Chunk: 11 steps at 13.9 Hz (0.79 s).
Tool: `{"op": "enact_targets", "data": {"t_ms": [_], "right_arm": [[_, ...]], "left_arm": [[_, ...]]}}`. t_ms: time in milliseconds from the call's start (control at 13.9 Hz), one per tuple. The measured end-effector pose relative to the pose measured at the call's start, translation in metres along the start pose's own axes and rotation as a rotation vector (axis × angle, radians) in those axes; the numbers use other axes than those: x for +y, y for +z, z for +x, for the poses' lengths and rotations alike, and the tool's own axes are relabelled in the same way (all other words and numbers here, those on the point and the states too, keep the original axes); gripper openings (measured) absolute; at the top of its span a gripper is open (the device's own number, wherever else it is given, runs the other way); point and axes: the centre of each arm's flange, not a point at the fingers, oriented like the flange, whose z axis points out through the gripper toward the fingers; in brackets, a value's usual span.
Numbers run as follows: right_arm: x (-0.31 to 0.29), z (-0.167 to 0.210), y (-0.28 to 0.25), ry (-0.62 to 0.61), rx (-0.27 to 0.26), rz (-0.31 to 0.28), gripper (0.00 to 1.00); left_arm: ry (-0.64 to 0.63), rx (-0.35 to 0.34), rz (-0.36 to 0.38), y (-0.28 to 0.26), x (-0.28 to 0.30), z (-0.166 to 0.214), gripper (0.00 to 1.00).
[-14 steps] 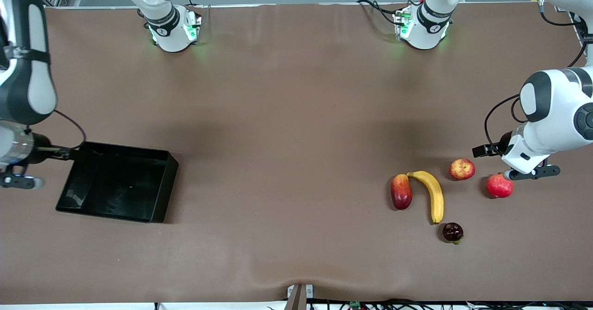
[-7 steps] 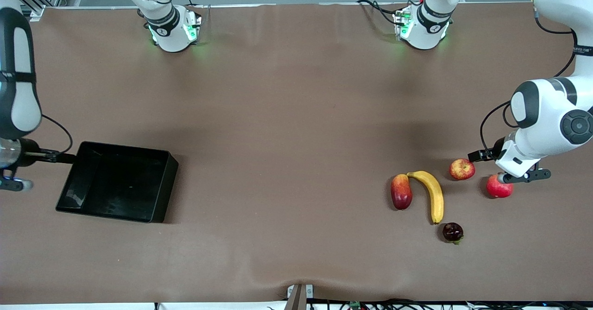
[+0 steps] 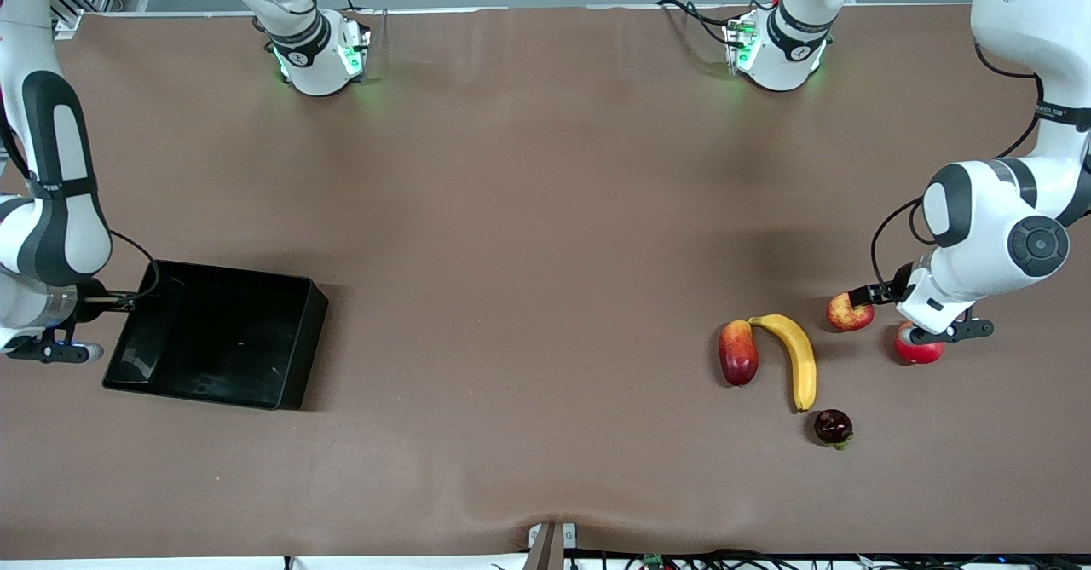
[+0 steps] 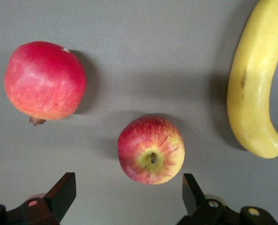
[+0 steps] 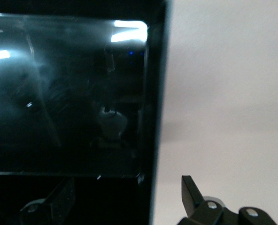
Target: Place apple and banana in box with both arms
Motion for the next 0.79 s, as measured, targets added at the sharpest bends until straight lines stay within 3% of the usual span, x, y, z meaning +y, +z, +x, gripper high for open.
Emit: {"op": "enact_targets", "data": {"t_ms": [287, 645, 789], "right_arm": [[0.016, 0.01, 0.026, 0.008, 0.071, 0.004, 1.0], [0.018, 0.016, 0.06, 0.042, 0.083, 0.081, 1.0], [0.018, 0.016, 0.061, 0.046, 0.083, 0.086, 0.81]], "left_arm": [[0.001, 0.024, -0.004, 0.011, 0.002, 0.005, 1.0], [-0.02, 0.027, -0.029, 0.028, 0.005, 0.007, 1.0], [-0.03, 0.026, -0.041, 0.03, 0.007, 0.007, 1.0]]}}
